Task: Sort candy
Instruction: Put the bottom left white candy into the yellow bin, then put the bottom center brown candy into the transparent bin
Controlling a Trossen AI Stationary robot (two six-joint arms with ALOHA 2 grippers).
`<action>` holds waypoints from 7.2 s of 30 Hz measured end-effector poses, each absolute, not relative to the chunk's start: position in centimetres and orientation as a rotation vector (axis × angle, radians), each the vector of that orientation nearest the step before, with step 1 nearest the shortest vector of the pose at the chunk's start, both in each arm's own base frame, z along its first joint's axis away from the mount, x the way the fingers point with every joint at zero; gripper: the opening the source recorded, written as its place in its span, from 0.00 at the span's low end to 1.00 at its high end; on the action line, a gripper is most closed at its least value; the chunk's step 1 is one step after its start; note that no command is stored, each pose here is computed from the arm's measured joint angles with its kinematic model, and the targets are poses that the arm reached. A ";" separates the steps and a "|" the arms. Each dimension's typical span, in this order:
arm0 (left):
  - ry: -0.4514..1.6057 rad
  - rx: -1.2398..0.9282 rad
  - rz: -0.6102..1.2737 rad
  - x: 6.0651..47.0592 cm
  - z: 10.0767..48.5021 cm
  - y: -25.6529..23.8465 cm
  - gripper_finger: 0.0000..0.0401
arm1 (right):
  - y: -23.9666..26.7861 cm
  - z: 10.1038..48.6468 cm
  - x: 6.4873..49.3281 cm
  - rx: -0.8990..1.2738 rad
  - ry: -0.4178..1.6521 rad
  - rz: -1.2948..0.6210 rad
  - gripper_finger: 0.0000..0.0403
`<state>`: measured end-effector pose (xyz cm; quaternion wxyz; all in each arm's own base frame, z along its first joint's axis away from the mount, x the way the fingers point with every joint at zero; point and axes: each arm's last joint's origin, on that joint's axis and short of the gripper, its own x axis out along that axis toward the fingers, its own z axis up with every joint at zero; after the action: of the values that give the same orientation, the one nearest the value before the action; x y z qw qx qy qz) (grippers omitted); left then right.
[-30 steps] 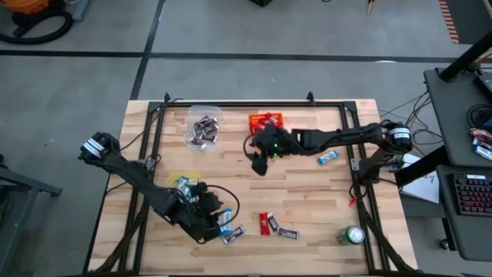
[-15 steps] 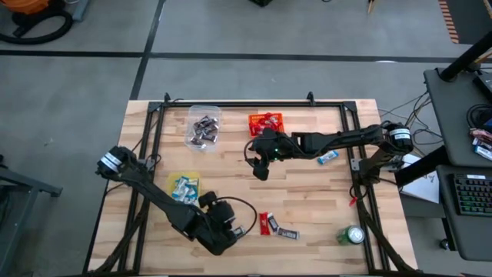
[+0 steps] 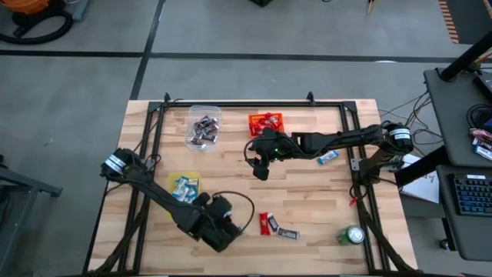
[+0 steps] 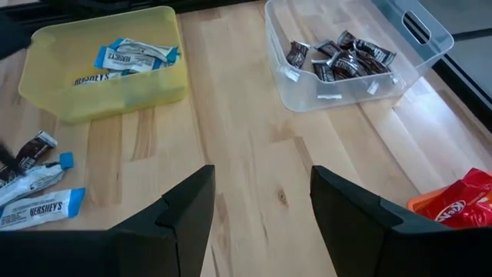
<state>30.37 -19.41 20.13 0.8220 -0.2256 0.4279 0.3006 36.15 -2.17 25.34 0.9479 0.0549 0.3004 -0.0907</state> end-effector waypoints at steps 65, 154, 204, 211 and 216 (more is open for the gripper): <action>0.952 -0.509 0.586 29.7 14.5 -17.1 0.01 | -0.9 24.7 35.8 0.192 0.665 -0.187 0.50; 1.212 -0.152 0.607 18.7 23.9 -8.4 0.04 | -0.6 24.6 35.8 0.199 0.677 -0.157 0.50; 0.849 0.183 0.080 22.7 25.0 -11.3 0.31 | 20.9 17.9 26.7 0.194 1.210 -0.084 0.50; 0.843 0.179 0.079 22.8 25.0 -11.4 0.31 | 22.6 16.3 25.7 0.090 1.075 -0.124 0.50; 0.832 0.168 0.079 22.9 25.1 -11.4 0.31 | 22.3 14.1 24.9 0.119 1.030 -0.117 0.50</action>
<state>22.88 -11.41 25.09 0.9105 0.0813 0.4037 0.0385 24.94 22.25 14.15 0.8669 0.0567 0.4920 -0.0560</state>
